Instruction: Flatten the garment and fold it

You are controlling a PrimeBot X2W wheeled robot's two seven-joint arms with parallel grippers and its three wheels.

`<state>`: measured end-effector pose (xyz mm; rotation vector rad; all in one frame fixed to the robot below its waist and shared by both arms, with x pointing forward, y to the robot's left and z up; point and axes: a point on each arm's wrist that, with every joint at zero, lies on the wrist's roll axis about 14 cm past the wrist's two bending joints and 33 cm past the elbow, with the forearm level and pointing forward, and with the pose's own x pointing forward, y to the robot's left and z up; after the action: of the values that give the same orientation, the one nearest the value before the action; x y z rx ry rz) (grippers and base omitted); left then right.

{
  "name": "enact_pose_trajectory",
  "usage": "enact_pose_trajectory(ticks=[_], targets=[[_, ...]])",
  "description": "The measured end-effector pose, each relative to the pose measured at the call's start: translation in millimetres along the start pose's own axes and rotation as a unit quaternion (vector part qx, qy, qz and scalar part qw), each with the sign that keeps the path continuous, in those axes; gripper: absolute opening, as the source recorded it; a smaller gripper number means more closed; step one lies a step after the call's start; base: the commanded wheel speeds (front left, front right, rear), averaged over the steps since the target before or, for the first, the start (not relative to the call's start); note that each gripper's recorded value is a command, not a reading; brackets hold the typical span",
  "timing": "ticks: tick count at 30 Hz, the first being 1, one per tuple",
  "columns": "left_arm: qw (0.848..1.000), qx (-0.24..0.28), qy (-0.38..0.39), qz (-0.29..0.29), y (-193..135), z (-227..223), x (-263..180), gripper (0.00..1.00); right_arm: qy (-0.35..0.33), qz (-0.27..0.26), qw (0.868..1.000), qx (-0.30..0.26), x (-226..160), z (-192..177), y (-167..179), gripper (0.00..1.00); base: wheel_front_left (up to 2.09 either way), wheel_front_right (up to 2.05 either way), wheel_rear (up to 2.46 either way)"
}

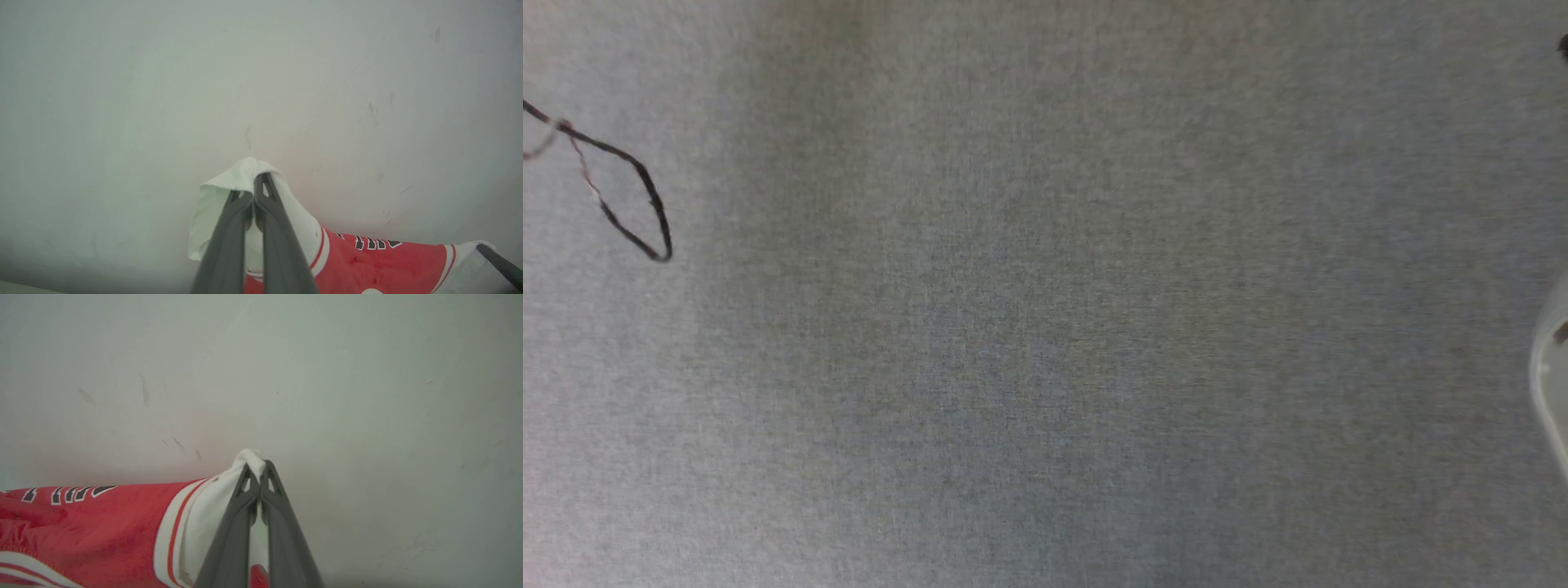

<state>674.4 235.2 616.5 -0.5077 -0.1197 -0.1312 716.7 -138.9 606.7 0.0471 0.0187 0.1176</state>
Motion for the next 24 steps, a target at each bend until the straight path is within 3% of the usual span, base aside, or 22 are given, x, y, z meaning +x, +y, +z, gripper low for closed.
enact_pose_trajectory(ticks=[4,7,14,24], targets=[[0.999,-0.016,0.042,0.028,34.7,-44.8,-17.5,0.0,0.048,0.034,0.998,0.03,1.2,-70.8,21.7,0.0,0.0,0.0,0.0],[0.997,-0.036,0.057,0.04,44.4,-55.2,-37.7,0.0,0.069,0.049,0.995,0.055,-15.2,-96.3,31.1,0.0,0.0,0.0,0.0],[0.993,-0.059,0.086,0.063,47.4,-57.4,-100.7,0.0,0.079,0.06,0.99,0.098,-75.1,-103.8,31.4,0.0,0.0,0.0,0.0],[0.979,-0.051,0.165,0.105,31.8,-99.6,-216.5,0.0,0.108,-0.002,0.981,0.158,-194.5,-117.7,-16.5,0.0,0.0,0.0,0.0]])
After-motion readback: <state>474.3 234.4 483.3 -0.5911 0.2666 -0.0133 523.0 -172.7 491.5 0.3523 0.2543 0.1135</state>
